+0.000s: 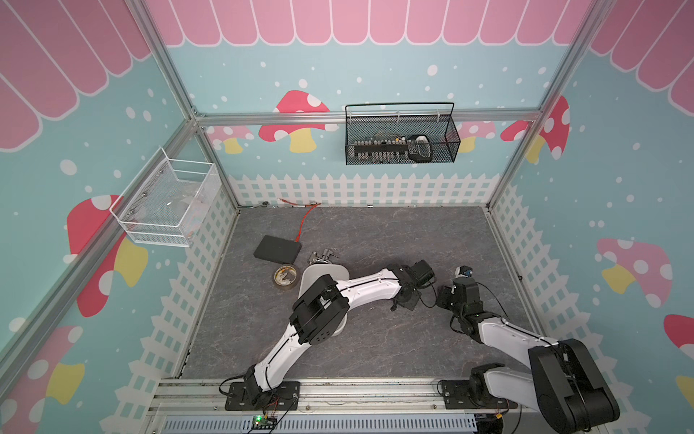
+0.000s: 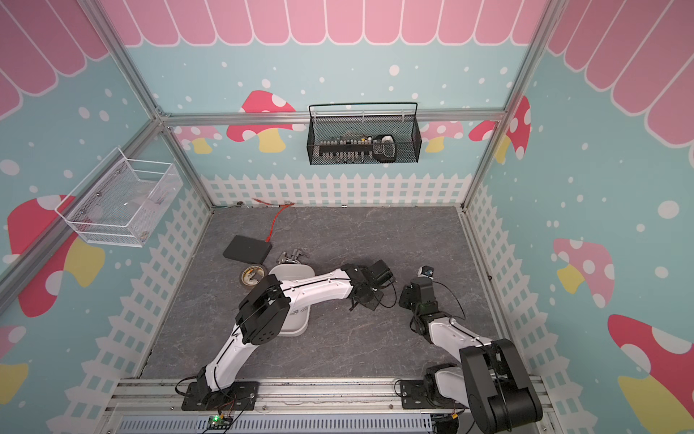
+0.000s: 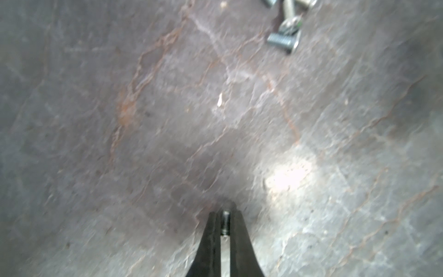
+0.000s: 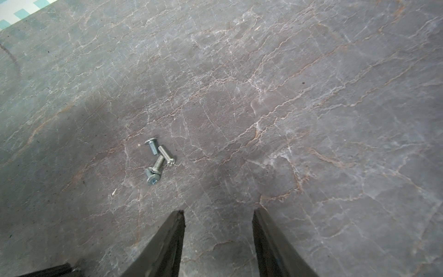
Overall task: Put the screws on the desktop into the storage box
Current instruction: Pick up the screw from the center of the board, then place the screw in the storage box.
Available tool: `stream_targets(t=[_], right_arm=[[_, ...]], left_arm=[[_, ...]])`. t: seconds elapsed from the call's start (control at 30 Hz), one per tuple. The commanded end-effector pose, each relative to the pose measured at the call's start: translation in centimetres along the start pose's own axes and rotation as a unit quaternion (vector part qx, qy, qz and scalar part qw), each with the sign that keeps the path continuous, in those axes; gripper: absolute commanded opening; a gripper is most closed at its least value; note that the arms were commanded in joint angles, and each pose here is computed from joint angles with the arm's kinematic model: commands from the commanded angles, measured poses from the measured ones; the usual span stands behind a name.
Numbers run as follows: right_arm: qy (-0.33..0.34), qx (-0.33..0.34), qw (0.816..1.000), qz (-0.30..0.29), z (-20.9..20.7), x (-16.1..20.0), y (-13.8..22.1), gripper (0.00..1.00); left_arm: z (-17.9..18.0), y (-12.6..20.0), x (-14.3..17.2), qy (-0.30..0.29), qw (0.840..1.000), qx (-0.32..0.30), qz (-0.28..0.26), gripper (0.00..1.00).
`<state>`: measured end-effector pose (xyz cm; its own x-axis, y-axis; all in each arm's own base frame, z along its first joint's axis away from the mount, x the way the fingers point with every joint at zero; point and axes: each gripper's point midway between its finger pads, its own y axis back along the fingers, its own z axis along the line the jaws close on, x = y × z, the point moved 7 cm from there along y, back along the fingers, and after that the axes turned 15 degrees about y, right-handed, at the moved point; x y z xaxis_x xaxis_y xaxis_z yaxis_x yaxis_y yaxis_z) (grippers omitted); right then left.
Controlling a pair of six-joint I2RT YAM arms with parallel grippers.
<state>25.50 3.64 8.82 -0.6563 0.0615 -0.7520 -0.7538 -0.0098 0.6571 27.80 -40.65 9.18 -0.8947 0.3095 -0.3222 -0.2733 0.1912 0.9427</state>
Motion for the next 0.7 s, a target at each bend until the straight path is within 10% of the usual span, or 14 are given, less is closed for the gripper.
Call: stream_targets(t=[0.0, 0.3, 0.67], right_arm=[[0.002, -0.001, 1.000, -0.013, 0.1, -1.0, -0.1, 0.52], [0.002, -0.002, 1.000, -0.013, 0.1, -0.9, -0.1, 0.52], [0.001, 0.000, 1.000, -0.012, 0.1, -0.9, -0.1, 0.52]], left_arm=[[0.6, 4.5, -1.7, 0.022, 0.998, 0.002, -0.055, 0.00], [6.7, 13.2, -1.2, 0.085, 0.987, 0.026, -0.130, 0.00], [22.3, 13.1, 6.8, 0.229, 0.968, -0.009, -0.105, 0.00]])
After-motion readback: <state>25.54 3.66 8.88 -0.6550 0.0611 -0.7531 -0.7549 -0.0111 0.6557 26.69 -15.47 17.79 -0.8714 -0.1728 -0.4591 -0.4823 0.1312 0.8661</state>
